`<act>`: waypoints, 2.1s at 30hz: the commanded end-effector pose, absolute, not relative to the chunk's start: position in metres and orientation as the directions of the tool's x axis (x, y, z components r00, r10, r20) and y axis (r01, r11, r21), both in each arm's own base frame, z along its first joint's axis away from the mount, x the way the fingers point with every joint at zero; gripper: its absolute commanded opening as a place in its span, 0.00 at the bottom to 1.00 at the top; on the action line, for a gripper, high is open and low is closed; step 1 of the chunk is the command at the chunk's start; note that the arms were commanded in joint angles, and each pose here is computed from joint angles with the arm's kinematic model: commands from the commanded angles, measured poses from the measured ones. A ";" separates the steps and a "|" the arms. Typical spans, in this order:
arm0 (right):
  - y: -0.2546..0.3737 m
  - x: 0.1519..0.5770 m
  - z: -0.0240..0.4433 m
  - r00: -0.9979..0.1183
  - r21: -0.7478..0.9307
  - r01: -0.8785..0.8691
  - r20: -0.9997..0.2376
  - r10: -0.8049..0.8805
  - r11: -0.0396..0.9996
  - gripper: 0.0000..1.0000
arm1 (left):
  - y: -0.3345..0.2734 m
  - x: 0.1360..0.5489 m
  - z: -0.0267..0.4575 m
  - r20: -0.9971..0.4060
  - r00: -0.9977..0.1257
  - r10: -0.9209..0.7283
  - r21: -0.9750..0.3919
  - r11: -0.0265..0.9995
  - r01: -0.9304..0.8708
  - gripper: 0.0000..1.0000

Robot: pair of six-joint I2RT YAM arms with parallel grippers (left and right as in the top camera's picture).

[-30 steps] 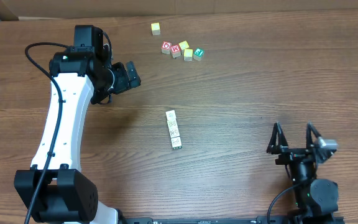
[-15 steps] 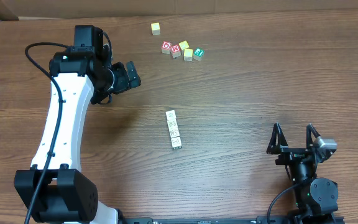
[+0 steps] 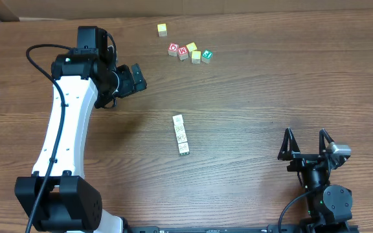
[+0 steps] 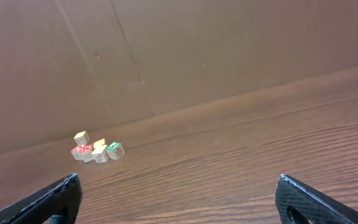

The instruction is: Flip 4 blocks

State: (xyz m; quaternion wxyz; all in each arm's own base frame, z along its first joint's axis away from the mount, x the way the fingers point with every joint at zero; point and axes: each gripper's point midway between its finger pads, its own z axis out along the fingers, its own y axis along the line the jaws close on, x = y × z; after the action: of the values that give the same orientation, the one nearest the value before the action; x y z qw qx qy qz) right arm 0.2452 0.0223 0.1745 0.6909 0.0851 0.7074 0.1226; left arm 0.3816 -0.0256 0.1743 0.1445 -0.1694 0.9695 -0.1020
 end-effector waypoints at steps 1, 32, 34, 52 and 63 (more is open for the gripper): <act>0.022 0.245 0.173 -0.024 0.277 -0.049 -0.961 0.277 0.959 1.00 | -0.026 0.384 0.177 -0.254 -0.901 -0.350 -0.251 0.924 -0.288 1.00; 0.022 0.245 0.173 -0.024 0.277 -0.049 -0.961 0.277 0.959 1.00 | -0.015 0.317 0.333 -0.651 -0.674 -0.349 -0.310 0.933 -0.184 1.00; 0.022 0.245 0.173 -0.024 0.277 -0.049 -0.961 0.277 0.959 1.00 | -0.009 0.295 0.354 -0.703 -0.619 -0.350 -0.299 0.935 -0.189 1.00; 0.022 0.245 0.173 -0.024 0.277 -0.049 -0.961 0.276 0.960 1.00 | 0.008 0.168 0.282 -0.604 -0.711 -0.360 -0.194 0.932 -0.307 0.99; 0.022 0.245 0.173 -0.024 0.277 -0.049 -0.961 0.277 0.959 1.00 | 0.000 0.215 0.246 -0.835 -0.402 -0.376 -0.338 0.927 -0.164 1.00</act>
State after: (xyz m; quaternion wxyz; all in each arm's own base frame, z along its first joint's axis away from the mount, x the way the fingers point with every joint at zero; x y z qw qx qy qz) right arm 0.2452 0.0223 0.1747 0.6912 0.0851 0.7071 0.1227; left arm 0.2106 0.0060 0.2481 0.4832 -0.1695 0.8556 -0.0754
